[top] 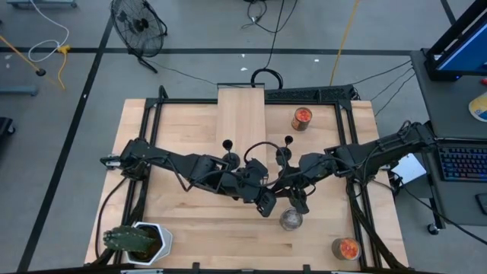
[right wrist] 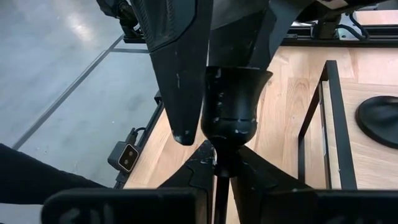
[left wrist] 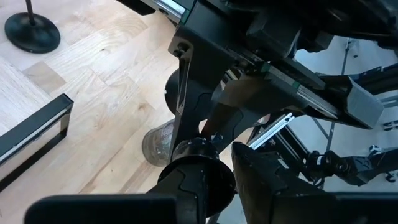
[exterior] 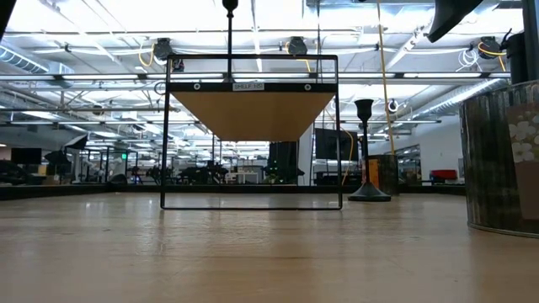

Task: Pick & Place candle stick holders
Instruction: Put the bottom black candle holder on the shelf

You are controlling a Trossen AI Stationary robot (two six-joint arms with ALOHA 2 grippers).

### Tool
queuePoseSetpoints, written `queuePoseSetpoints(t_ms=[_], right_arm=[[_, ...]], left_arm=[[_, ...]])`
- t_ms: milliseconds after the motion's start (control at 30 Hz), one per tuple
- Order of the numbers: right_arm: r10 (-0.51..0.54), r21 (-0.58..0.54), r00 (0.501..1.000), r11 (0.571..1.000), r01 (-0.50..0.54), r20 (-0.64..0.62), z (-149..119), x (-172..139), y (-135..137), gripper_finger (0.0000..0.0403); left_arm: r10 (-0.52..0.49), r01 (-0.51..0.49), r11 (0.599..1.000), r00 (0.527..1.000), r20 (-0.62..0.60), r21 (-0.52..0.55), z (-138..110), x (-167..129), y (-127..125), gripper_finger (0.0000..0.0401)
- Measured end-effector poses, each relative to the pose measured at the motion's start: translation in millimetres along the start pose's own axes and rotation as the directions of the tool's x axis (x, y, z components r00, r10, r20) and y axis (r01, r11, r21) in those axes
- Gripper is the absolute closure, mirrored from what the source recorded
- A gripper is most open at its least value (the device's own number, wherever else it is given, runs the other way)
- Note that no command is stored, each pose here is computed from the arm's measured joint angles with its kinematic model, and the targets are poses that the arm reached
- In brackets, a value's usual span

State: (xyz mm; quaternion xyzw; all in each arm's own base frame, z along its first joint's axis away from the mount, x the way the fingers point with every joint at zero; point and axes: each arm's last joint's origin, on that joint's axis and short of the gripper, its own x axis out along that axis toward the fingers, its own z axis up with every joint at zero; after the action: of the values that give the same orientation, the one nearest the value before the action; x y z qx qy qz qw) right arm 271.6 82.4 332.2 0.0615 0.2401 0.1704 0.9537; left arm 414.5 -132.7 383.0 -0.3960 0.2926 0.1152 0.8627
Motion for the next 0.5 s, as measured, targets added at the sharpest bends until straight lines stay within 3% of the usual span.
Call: queuePoseSetpoints(t_ms=[167, 500], right_arm=[[0.0, 0.001, 1.0, 1.0, 0.0, 0.0, 0.1, 0.0, 0.0, 0.0377], [-0.006, 0.002, 1.0, 1.0, 0.006, 0.001, 0.1, 0.2, -0.3, 0.0377]], left_arm=[[-0.007, 0.007, 1.0, 1.0, -0.007, 0.004, 0.1, -0.1, -0.2, 0.0309], [-0.008, 0.008, 1.0, 1.0, 0.005, 0.006, 1.0, -0.4, -0.6, 0.0221]])
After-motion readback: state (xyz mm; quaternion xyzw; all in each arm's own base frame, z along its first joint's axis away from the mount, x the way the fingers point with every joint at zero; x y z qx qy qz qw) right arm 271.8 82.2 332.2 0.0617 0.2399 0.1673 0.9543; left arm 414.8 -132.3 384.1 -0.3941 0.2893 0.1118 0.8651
